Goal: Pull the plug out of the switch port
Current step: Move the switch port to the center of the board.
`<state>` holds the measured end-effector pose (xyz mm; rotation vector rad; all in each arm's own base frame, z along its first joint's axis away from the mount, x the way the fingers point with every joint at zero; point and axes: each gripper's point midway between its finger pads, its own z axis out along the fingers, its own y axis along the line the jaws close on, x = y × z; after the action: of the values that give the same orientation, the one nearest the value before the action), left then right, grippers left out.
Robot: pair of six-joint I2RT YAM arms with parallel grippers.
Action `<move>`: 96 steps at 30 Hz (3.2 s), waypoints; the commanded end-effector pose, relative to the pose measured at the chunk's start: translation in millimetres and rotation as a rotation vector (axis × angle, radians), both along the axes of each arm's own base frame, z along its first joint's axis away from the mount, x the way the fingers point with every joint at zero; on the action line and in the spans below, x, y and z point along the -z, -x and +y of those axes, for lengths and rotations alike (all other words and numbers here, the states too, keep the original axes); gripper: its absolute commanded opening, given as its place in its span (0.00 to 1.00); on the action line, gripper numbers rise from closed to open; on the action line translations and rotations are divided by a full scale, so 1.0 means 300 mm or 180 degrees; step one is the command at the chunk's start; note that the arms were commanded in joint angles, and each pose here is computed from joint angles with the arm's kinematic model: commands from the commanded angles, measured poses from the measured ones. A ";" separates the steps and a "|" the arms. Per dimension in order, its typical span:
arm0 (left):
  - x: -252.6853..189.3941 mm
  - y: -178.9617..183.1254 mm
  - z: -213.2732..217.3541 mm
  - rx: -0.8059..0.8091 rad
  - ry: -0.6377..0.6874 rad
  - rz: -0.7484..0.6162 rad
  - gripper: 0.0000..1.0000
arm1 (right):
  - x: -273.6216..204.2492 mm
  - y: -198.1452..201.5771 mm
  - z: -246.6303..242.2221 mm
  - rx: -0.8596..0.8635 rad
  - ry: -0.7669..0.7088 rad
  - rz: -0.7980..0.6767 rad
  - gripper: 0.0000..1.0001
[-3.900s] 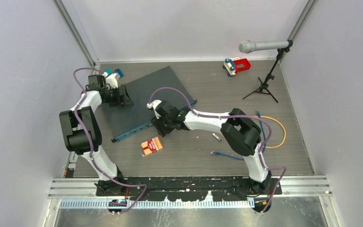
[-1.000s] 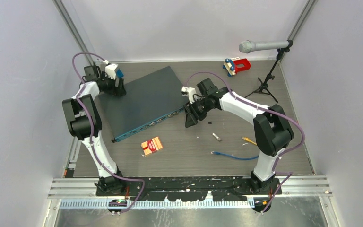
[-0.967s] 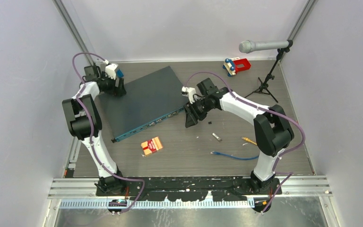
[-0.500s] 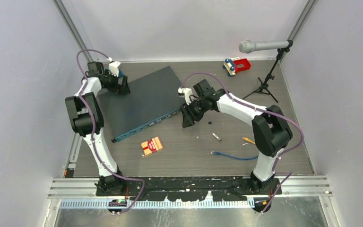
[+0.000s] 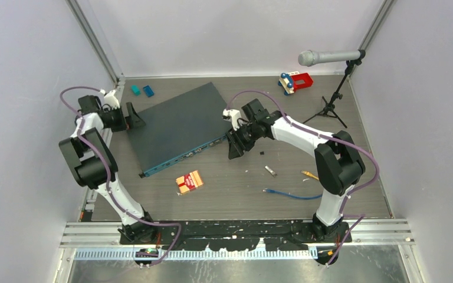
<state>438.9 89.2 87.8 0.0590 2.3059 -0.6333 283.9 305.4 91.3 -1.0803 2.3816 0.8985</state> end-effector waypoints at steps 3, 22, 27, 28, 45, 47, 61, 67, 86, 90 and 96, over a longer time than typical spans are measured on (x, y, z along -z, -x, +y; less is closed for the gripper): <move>0.070 0.097 0.062 -0.1025 -0.0140 0.0565 0.96 | -0.012 0.005 0.016 -0.0087 -0.0117 -0.0061 0.53; 0.014 -0.073 0.268 -0.2032 -0.0401 -0.0026 0.98 | 0.018 0.003 0.027 -0.0086 -0.0116 0.0033 0.53; 0.039 -0.179 0.250 -0.1795 -0.0232 -0.0109 0.96 | 0.034 0.007 0.026 -0.0080 -0.0087 0.0091 0.53; 0.047 -0.187 0.244 -0.1763 -0.0200 -0.0045 0.96 | 0.036 0.007 0.026 -0.0080 -0.0082 0.0098 0.53; 0.188 -0.018 -0.038 -0.1296 0.0173 0.0747 0.58 | 0.028 0.010 0.014 -0.0072 -0.0052 0.0073 0.53; 0.193 0.013 -0.082 -0.1224 0.0171 0.0792 0.55 | 0.024 0.004 0.015 -0.0039 -0.0055 0.0078 0.53; 0.259 0.100 -0.351 -0.0587 0.0116 0.1035 0.39 | 0.015 -0.009 0.010 0.0047 -0.0016 0.0058 0.53; 0.278 0.121 -0.402 -0.0353 0.0366 0.1280 0.17 | 0.013 -0.015 0.012 0.0048 -0.0012 0.0059 0.53; 0.291 0.198 -0.660 -0.0095 0.0975 0.1744 0.00 | 0.010 -0.024 0.006 0.0052 0.0017 0.0020 0.53; 0.309 0.199 -0.707 -0.0021 0.0974 0.1731 0.00 | 0.009 -0.024 0.006 0.0059 0.0016 0.0035 0.52; 0.326 0.215 -0.769 0.0062 0.0860 0.1734 0.00 | 0.008 -0.025 -0.001 0.0068 0.0040 0.0001 0.53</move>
<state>504.4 -15.5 53.3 -0.2352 2.2575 -0.4685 281.1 302.4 69.7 -1.0653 2.4509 0.8954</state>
